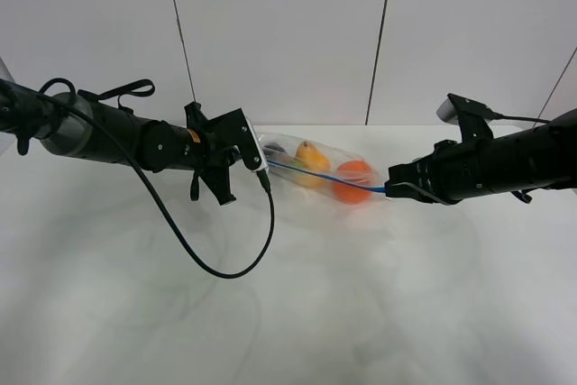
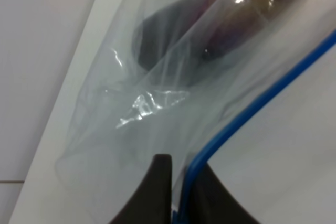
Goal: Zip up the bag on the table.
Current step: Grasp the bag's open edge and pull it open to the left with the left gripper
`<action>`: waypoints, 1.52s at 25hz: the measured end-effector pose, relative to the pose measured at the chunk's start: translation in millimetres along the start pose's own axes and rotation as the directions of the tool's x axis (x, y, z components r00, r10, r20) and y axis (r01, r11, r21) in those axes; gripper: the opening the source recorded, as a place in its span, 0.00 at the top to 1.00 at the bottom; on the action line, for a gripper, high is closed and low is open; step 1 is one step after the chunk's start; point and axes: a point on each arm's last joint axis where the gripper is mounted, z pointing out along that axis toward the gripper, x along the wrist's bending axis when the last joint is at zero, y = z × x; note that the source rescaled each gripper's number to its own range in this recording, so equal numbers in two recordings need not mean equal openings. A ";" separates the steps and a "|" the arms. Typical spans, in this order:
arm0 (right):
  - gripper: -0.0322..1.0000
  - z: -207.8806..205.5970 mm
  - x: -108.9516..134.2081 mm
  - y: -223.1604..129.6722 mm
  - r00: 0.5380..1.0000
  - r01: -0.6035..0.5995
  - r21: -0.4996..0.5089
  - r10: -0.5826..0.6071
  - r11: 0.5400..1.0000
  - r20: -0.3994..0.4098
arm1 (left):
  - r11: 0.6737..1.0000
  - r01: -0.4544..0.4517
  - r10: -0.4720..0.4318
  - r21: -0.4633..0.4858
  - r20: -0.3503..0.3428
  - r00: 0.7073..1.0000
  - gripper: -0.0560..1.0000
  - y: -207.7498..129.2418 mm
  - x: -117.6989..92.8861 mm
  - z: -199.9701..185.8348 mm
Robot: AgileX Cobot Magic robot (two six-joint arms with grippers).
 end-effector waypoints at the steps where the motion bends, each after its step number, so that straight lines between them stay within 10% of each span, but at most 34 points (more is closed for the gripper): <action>1: 0.97 0.0 -0.1 0.0 1.000 0.001 0.000 -0.001 1.000 0.001 | 1.000 0.000 0.000 0.000 0.000 1.000 0.93 0.0 0.0 0.0; 14: 0.97 0.0 -1.2 0.3 1.000 0.007 -0.003 -0.007 1.000 0.014 | 1.000 0.001 -0.001 0.001 0.000 1.000 0.91 -0.4 0.2 0.0; 28: 0.97 0.2 -2.9 -0.7 0.999 0.019 0.000 -0.019 1.000 0.030 | 0.999 0.035 -0.035 0.011 -0.008 0.999 0.60 -5.6 4.1 0.0; 38: 0.97 0.2 -3.2 -0.7 0.999 0.021 -0.001 -0.021 1.000 0.034 | 0.958 0.286 -0.286 0.009 -0.010 0.958 0.30 -5.6 4.1 0.0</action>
